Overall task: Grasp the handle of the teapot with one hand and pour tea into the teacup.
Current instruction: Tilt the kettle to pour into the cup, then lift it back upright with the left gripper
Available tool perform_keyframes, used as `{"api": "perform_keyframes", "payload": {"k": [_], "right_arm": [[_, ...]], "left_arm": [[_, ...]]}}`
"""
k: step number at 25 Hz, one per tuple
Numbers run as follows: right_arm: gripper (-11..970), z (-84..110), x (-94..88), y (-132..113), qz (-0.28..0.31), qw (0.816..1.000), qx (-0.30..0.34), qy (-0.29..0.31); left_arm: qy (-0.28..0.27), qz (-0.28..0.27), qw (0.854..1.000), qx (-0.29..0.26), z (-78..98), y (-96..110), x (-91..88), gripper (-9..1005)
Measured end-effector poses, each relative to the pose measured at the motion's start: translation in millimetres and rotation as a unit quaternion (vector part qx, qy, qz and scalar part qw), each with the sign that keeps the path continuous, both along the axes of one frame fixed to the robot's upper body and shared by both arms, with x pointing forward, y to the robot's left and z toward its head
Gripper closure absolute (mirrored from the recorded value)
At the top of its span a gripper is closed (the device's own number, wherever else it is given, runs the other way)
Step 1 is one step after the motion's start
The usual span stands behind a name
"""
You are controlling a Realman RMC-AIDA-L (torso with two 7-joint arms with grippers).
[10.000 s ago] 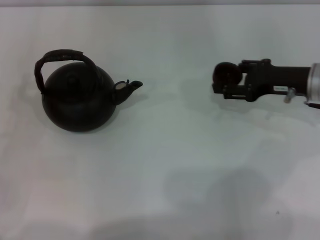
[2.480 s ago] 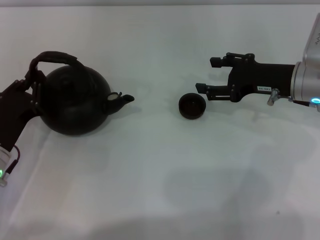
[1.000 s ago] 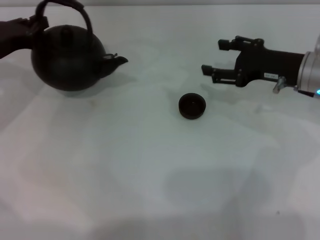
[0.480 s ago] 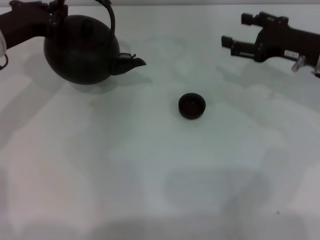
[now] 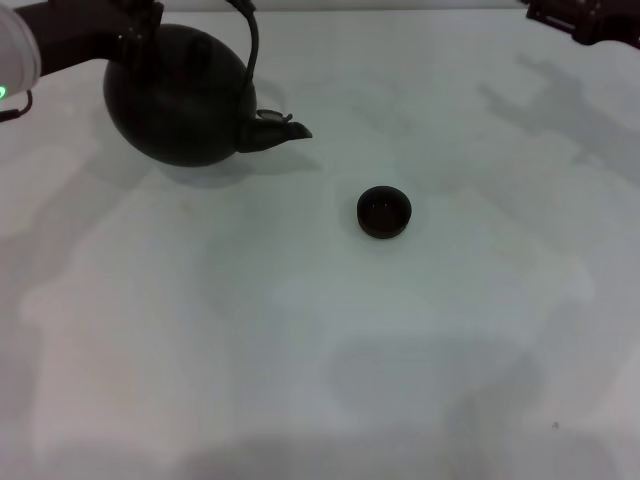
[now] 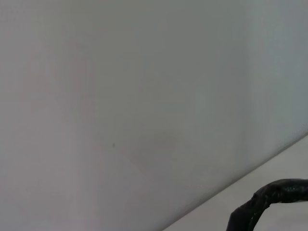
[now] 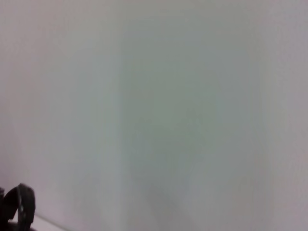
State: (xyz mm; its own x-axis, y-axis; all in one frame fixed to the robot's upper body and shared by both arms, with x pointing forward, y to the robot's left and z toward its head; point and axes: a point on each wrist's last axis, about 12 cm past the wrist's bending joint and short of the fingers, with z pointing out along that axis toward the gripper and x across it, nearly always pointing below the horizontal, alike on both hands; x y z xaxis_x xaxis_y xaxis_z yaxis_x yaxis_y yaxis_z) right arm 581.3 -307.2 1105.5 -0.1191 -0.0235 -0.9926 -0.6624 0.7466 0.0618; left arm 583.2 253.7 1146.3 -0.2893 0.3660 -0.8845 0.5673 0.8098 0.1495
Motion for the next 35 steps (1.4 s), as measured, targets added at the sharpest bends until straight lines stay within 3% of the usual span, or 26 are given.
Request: {"api": "perform_keyframes", "payload": {"k": [13,35], "right_arm": [[118,4.9,-0.1,-9.9,-0.027,0.999,0.032,-0.012],[118,4.8,0.4,-10.6,-0.03,0.999,0.032,-0.012]], "left_arm": [[0.01,-0.01,0.998,0.061,16.3,-31.4,7.5,853],[0.028,-0.066,0.992,0.1,16.3,-72.1,6.5,853]]}}
